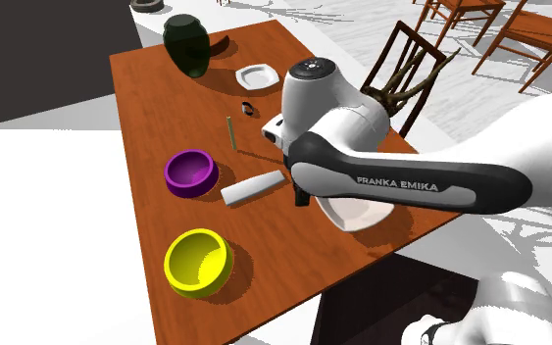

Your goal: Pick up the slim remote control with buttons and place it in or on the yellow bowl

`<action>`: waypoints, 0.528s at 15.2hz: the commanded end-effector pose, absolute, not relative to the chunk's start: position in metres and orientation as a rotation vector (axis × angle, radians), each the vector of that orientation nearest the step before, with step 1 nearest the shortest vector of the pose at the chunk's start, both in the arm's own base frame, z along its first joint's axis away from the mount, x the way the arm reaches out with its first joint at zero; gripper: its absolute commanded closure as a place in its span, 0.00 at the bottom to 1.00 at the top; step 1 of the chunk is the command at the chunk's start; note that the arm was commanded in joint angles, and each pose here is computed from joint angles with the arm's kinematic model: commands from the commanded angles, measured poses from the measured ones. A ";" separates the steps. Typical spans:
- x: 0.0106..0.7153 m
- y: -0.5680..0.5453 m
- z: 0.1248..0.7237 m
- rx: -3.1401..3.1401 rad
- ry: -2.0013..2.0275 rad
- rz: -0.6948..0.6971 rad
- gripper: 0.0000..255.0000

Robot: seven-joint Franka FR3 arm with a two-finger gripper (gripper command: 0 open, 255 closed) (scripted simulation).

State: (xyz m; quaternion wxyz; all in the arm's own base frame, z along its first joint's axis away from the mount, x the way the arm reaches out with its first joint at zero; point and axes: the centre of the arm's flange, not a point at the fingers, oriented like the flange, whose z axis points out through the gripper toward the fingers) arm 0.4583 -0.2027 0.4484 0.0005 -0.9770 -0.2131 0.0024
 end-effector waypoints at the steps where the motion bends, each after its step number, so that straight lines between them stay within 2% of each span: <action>1: 0.478 -0.213 0.433 -3.050 -0.751 0.005 0.00; 8: 0.549 -0.244 0.383 -2.969 -1.009 -0.001 0.00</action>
